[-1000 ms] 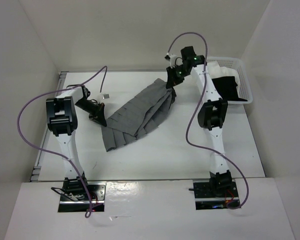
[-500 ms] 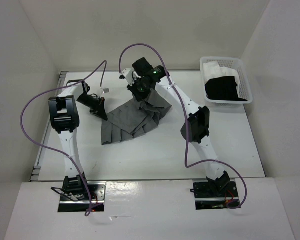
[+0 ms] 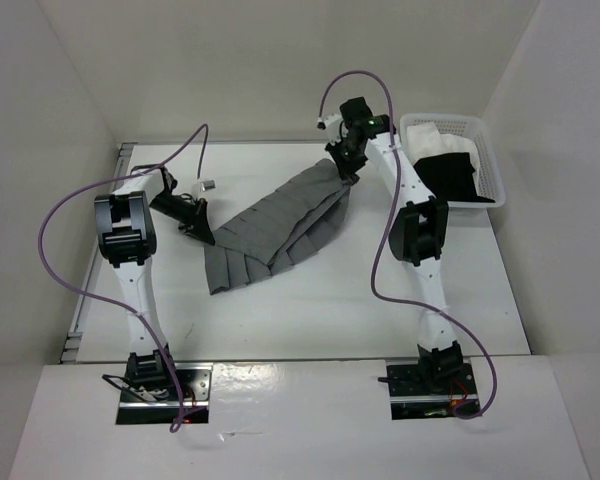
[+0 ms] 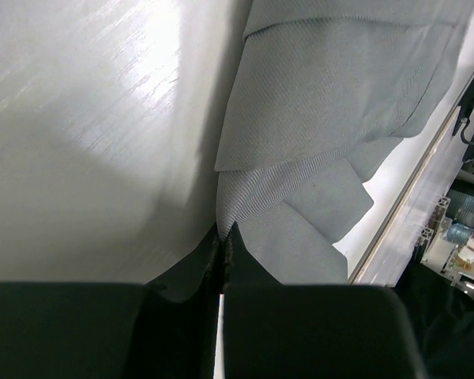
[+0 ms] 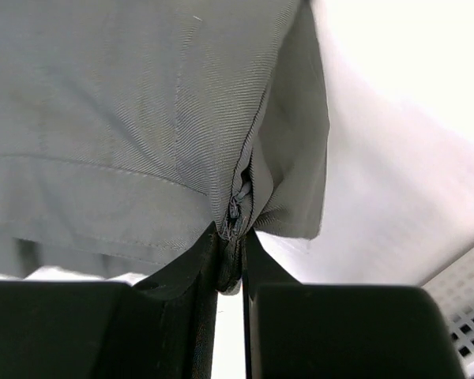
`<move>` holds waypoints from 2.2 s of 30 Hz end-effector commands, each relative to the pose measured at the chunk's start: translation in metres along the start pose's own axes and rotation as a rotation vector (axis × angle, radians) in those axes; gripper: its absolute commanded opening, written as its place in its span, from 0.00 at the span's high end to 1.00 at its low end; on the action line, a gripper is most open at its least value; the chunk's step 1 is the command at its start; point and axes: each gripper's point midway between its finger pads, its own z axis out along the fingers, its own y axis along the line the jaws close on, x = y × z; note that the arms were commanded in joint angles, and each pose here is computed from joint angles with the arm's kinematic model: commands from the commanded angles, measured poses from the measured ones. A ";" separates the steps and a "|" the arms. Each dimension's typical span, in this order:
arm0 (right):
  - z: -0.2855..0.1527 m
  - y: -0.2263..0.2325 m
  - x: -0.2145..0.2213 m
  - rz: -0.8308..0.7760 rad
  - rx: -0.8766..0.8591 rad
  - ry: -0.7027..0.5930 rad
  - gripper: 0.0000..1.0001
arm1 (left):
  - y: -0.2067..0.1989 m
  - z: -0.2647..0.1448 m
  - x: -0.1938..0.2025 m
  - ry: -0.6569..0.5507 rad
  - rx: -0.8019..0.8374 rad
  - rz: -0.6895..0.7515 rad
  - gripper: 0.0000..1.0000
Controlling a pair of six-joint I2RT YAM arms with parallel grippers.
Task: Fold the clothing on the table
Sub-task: Fold the skirt
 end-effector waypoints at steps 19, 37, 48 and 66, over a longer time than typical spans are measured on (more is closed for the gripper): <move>-0.023 -0.051 -0.027 0.106 0.222 -0.106 0.17 | 0.021 -0.004 0.012 0.037 -0.079 0.033 0.98; 0.075 0.016 -0.009 0.018 -0.094 -0.042 0.01 | 0.006 -0.004 0.035 0.050 -0.081 0.014 0.98; 0.104 0.000 0.020 0.044 -0.055 0.031 0.01 | 0.006 -0.007 0.035 0.050 -0.104 0.018 0.98; 0.060 0.042 0.050 0.047 -0.067 0.136 0.01 | 0.034 -0.030 -0.021 -0.170 -0.322 -0.061 0.98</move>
